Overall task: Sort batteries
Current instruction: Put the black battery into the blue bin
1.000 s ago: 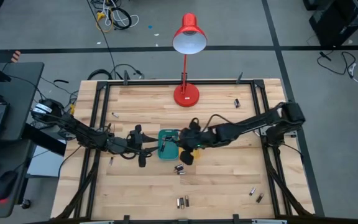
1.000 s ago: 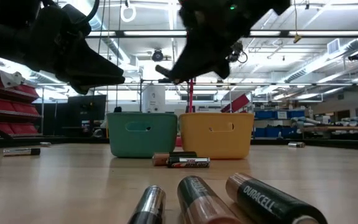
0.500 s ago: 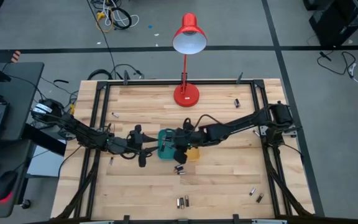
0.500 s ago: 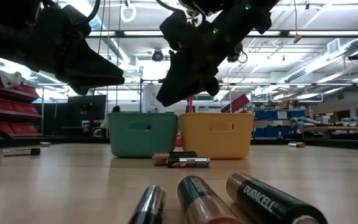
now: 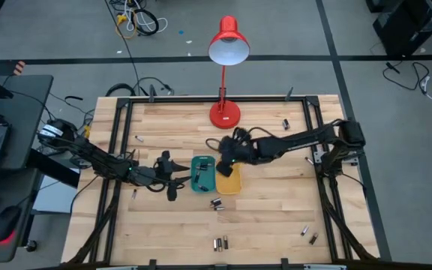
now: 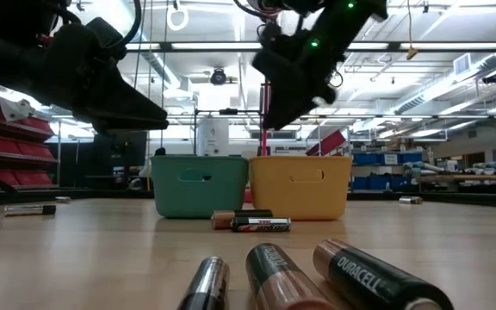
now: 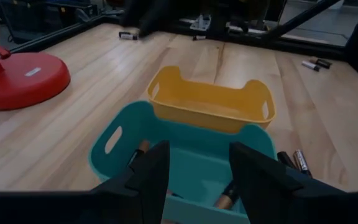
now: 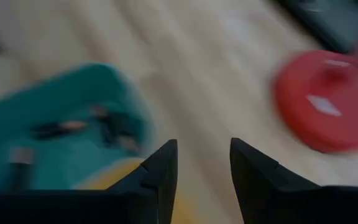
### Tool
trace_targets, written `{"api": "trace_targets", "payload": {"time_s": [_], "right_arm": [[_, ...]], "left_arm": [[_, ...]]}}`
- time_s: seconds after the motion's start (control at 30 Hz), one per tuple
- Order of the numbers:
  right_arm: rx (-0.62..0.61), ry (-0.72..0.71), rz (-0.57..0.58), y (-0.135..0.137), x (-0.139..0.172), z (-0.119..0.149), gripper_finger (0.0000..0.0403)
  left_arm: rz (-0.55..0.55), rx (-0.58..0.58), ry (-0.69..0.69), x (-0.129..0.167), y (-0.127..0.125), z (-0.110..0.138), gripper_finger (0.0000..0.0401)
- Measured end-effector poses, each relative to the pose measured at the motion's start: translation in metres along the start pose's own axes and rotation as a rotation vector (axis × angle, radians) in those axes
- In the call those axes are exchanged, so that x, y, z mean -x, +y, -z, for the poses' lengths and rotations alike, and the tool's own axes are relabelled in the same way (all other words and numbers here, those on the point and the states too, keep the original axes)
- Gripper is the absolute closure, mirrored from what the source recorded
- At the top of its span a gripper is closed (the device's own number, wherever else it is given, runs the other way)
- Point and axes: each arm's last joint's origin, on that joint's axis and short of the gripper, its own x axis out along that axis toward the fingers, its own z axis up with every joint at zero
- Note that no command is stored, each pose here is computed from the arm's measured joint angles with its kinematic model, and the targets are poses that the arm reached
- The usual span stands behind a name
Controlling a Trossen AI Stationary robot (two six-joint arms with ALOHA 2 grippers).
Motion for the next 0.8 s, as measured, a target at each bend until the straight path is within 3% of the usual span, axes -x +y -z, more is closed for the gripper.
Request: {"api": "trace_targets", "payload": {"time_s": [0.33, 0.57, 0.8], "right_arm": [[-0.151, 0.112, 0.385, -0.070, 0.034, 0.002, 0.0290], [-0.174, 0.215, 0.496, -0.102, 0.034, 0.018, 0.0305], [-0.291, 0.301, 0.615, -0.138, 0.023, 0.058, 0.0321]], "left_arm": [[-0.018, 0.020, 0.045, 0.000, 0.002, 0.005, 0.0219], [-0.027, 0.030, 0.067, 0.000, 0.002, 0.008, 0.0219], [-0.029, 0.042, 0.069, 0.000, 0.002, 0.008, 0.0219]]}}
